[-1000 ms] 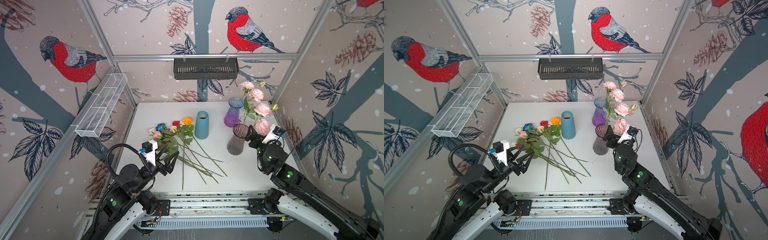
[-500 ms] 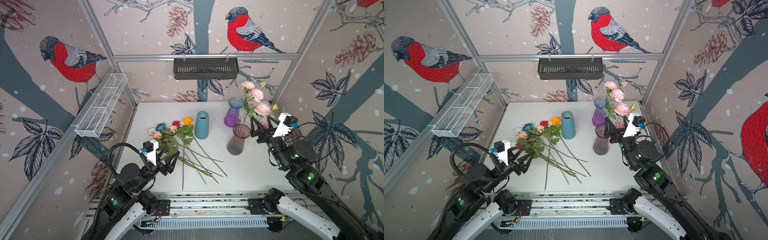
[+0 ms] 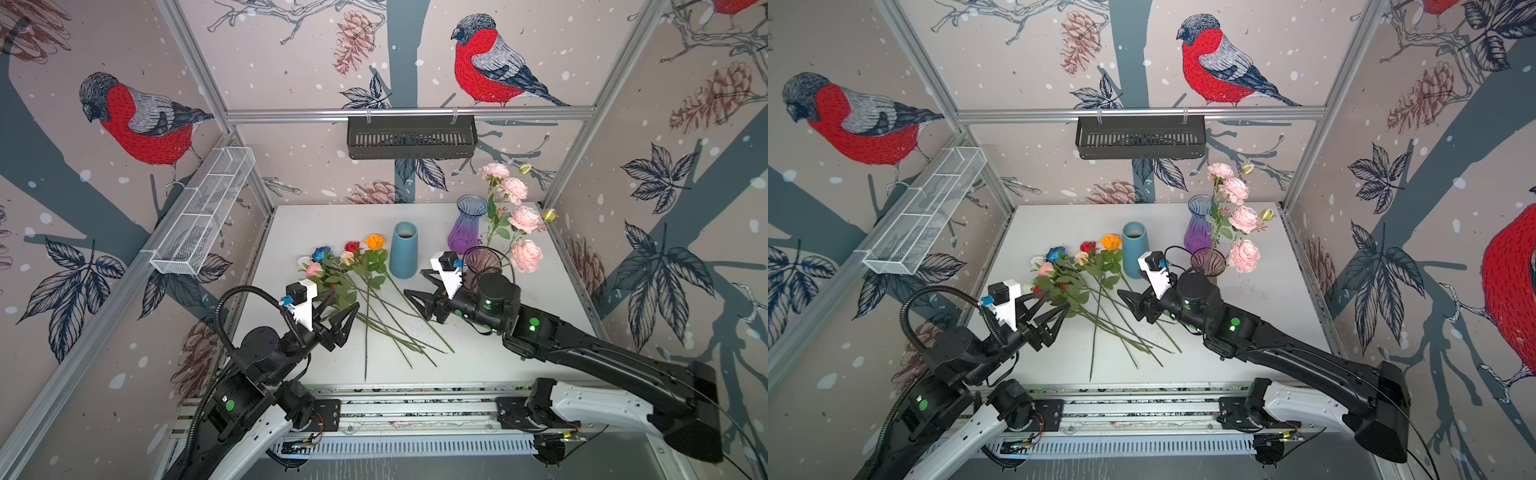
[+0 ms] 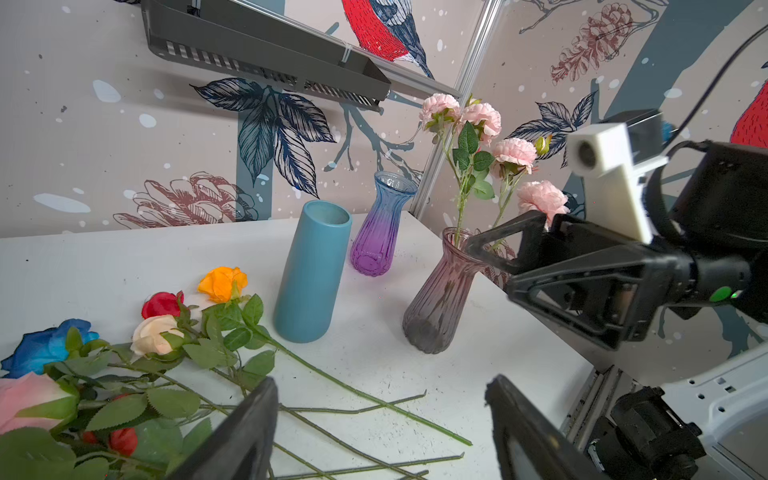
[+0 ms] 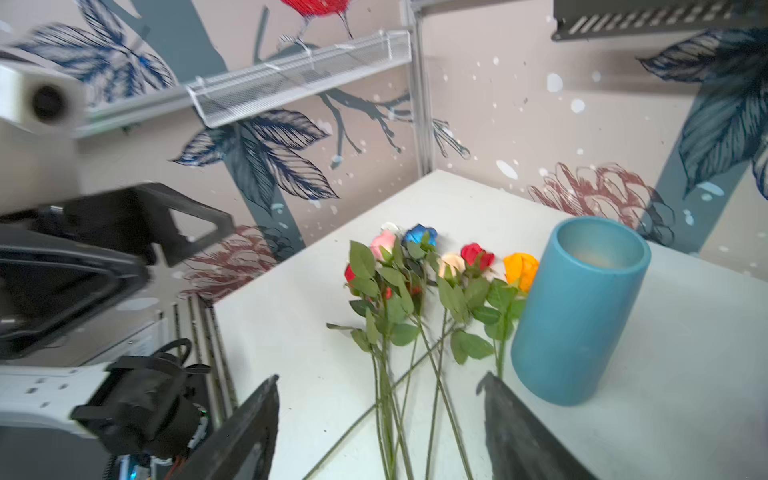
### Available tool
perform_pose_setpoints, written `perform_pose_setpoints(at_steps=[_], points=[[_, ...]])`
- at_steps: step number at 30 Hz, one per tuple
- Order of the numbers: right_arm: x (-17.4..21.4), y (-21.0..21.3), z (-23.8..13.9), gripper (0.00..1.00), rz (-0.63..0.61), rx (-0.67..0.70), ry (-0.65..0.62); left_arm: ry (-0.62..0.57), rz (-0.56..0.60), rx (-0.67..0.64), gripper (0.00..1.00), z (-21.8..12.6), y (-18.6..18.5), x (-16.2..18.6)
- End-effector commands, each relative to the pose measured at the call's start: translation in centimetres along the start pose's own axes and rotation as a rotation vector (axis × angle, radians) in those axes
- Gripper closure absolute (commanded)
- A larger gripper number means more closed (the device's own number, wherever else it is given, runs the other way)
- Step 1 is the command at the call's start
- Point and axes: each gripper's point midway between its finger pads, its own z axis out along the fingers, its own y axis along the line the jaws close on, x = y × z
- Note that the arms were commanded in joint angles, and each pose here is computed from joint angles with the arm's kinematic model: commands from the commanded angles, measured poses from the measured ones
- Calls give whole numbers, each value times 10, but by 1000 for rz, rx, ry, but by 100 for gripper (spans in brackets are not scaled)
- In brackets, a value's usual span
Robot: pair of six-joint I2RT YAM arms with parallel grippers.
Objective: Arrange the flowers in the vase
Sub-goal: 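Reach the right gripper down to the rose stems beside the teal vase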
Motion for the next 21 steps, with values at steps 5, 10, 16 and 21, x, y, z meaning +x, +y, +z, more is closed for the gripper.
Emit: perform_pose_setpoints(at_steps=[5,10,16,21], points=[[22,-28,35,27,25,165,84,-38,5,17,21,0,-4,-9],[53,-46,59,30,77,194,219,-13,1,0,21,4,0,-5],[118,-41,88,55,88,110,402,3,1,-6,21,7,1,-2],[157,-34,107,56,108,68,495,-3,-1,-12,21,6,2,-4]])
